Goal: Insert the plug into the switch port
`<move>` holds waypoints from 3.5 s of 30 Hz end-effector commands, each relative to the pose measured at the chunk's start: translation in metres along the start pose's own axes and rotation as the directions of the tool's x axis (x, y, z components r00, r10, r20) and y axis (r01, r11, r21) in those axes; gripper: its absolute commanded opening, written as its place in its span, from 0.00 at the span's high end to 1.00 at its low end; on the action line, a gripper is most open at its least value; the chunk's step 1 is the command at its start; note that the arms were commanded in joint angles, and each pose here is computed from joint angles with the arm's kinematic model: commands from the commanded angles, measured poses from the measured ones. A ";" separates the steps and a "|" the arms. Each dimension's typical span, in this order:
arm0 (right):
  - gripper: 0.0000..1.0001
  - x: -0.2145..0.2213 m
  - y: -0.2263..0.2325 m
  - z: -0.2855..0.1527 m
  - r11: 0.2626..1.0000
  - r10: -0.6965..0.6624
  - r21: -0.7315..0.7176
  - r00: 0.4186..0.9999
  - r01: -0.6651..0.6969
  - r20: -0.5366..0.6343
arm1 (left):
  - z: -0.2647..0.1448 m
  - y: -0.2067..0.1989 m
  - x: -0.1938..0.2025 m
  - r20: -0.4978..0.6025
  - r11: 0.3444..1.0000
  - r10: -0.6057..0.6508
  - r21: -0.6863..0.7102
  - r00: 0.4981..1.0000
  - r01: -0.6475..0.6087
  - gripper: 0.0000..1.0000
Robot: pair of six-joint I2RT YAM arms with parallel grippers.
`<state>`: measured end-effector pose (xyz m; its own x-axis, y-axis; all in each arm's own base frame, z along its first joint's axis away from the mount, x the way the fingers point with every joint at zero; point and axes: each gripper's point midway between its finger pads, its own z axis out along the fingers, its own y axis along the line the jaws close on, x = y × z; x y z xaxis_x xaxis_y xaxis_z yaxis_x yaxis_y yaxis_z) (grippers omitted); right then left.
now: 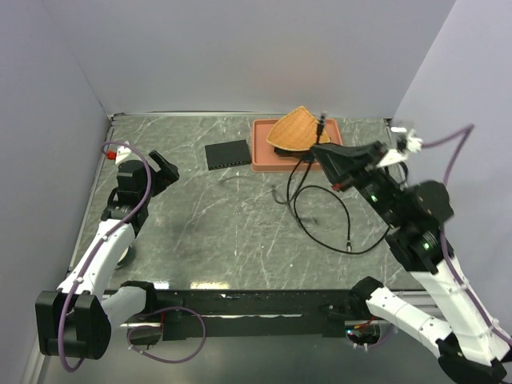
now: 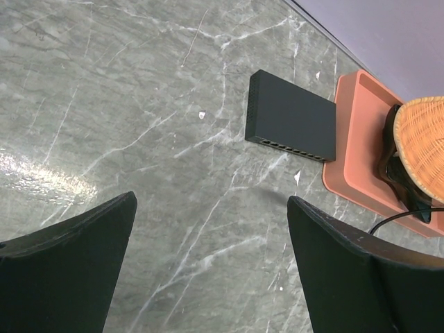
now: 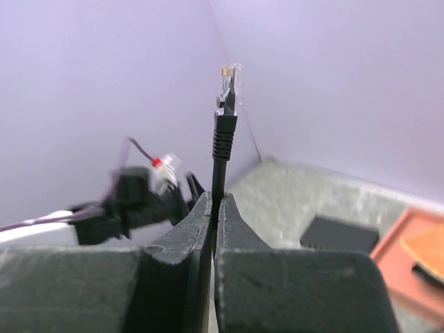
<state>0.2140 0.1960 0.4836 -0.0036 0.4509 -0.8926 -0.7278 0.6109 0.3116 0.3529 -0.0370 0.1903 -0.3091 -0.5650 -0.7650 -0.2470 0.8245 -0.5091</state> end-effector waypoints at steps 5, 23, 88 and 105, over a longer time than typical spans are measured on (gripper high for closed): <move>1.00 -0.009 -0.008 -0.031 0.992 -0.121 0.050 0.992 0.119 0.034 | 0.004 -0.014 -0.011 0.021 0.999 -0.002 0.051 1.000 0.001 0.04; 1.00 0.177 -0.080 0.023 0.991 -0.105 0.009 0.826 0.132 -0.553 | 0.002 -0.046 0.002 -0.044 0.969 0.055 0.245 0.998 -0.042 0.04; 1.00 0.270 -0.077 0.040 0.879 -0.318 0.025 0.624 0.477 -0.714 | -0.049 -0.223 0.092 -0.371 0.572 0.234 0.800 0.899 0.181 0.29; 1.00 0.282 -0.059 0.042 0.888 -0.329 -0.014 0.613 0.460 -0.719 | -0.052 -0.236 0.098 -0.392 0.537 0.229 0.815 0.891 0.220 0.90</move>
<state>0.2809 0.3014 0.2027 -0.2926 -0.4386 -0.8497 -0.6651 0.7318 -0.1488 0.3289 -0.2805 0.2325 -0.7270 -0.3179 -0.6086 0.4874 0.3853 -0.7836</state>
